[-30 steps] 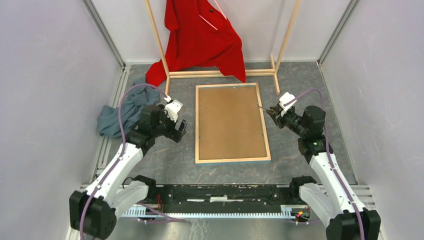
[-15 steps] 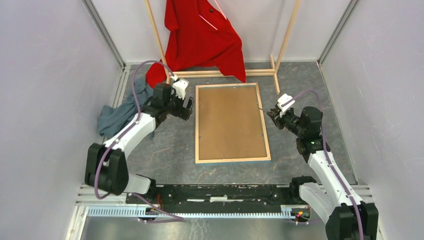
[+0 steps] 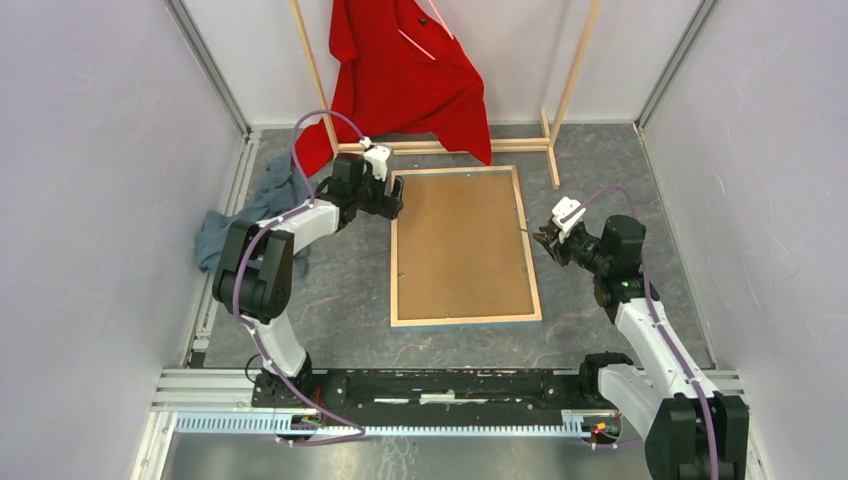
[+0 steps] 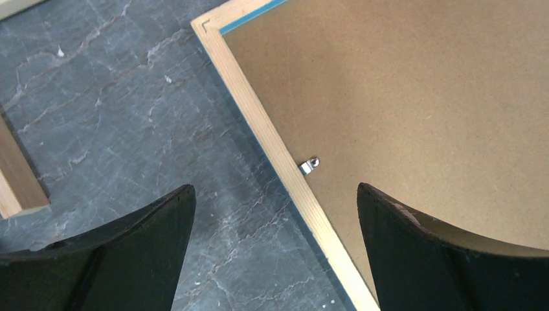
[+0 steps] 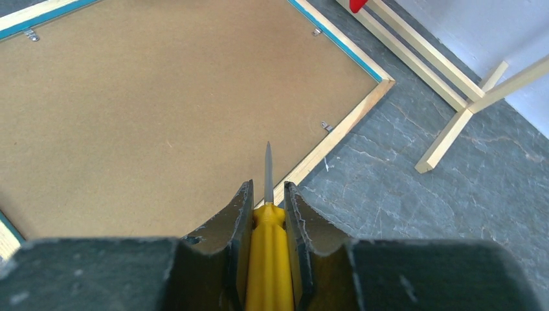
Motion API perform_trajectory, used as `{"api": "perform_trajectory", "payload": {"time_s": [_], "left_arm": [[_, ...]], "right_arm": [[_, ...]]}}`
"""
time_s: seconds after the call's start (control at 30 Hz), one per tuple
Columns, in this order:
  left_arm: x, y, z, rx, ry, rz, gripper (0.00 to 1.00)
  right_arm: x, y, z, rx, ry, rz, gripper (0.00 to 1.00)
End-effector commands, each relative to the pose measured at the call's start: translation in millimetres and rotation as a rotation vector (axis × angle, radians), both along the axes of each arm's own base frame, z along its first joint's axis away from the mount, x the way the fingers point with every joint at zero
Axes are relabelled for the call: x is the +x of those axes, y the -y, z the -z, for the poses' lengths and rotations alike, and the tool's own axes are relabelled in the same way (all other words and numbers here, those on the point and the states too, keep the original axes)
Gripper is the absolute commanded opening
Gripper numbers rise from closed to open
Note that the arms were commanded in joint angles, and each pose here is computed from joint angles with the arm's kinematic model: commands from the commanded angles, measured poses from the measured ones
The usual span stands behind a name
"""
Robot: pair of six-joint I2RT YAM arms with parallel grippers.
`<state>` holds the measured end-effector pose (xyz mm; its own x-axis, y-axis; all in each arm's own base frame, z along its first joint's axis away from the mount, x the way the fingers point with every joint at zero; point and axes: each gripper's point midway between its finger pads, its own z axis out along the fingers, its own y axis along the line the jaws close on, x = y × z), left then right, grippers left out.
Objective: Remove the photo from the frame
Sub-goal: Release the photo frame item from the photo frame.
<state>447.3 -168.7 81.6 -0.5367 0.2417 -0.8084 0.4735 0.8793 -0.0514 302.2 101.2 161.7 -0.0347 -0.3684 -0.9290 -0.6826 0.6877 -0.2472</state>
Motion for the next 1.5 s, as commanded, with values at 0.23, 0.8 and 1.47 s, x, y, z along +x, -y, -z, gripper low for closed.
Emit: {"api": "perform_trajectory", "payload": {"time_s": [0.23, 0.8, 1.47], "left_arm": [[12.2, 8.5, -4.0, -0.080, -0.017, -0.087, 1.00], [35.5, 21.4, 22.9, -0.303, -0.113, -0.265, 0.81], [23.9, 21.3, 53.0, -0.439, -0.241, -0.310, 0.43]], "right_arm": [[19.2, 9.4, -20.1, 0.025, -0.011, 0.129, 0.00], [57.6, -13.6, -26.5, -0.011, -0.077, 0.193, 0.00], [72.7, -2.7, 11.3, -0.013, -0.127, 0.296, 0.00]]}}
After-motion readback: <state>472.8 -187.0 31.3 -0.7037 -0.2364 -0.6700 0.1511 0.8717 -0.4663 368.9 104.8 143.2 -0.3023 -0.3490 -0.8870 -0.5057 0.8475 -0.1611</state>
